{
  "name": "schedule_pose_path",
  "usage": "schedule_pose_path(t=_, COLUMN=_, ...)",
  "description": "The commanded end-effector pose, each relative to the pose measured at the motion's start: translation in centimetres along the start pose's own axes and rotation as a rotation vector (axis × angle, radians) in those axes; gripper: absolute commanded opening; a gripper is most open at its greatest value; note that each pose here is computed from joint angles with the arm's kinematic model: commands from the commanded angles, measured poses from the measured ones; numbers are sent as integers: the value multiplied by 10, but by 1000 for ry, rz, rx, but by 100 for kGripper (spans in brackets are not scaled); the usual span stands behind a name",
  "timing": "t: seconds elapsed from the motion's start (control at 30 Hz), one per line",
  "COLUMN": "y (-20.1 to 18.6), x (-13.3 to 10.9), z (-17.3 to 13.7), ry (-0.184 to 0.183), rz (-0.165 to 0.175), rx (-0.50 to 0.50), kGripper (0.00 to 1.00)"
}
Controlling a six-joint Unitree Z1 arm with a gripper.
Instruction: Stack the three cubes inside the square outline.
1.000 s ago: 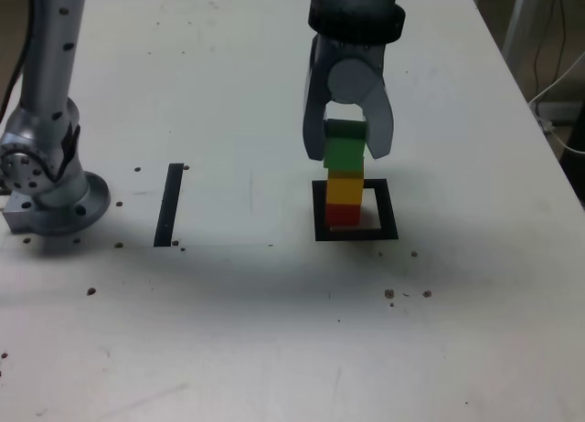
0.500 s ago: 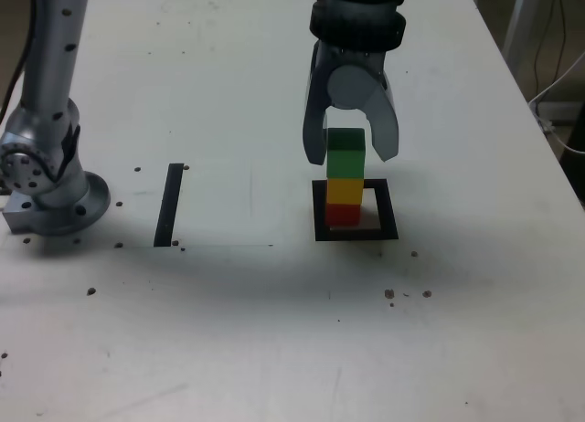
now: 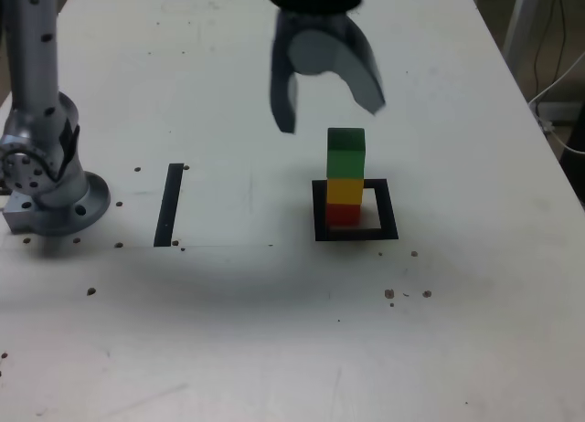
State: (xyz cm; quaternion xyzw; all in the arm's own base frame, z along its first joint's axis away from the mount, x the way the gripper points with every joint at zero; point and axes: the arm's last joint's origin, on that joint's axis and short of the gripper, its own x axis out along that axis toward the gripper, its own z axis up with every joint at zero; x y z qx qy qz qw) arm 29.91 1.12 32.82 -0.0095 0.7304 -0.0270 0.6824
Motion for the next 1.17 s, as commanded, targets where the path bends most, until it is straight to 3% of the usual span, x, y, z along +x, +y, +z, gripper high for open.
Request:
schedule_pose_path(t=0.0, y=2, x=-5, z=-12, ry=-12, rz=6, rx=-10, kGripper=99)
schedule_pose_path(t=0.17, y=6, x=-6, z=-46, ry=0, rz=40, rx=-33, kGripper=99)
schedule_pose_path(t=0.33, y=11, x=6, z=-81, ry=55, rz=74, rx=-57, kGripper=99)
schedule_pose_path(t=0.47, y=11, x=26, z=-106, ry=98, rz=51, rx=-75, kGripper=99)
schedule_pose_path(t=0.73, y=6, x=66, z=-143, ry=105, rz=6, rx=-80, kGripper=99)
schedule_pose_path(t=0.93, y=5, x=84, z=-151, ry=135, rz=-1, rx=-80, kGripper=100)
schedule_pose_path(t=1.13, y=6, x=94, z=-144, ry=139, rz=-5, rx=-72, kGripper=100)
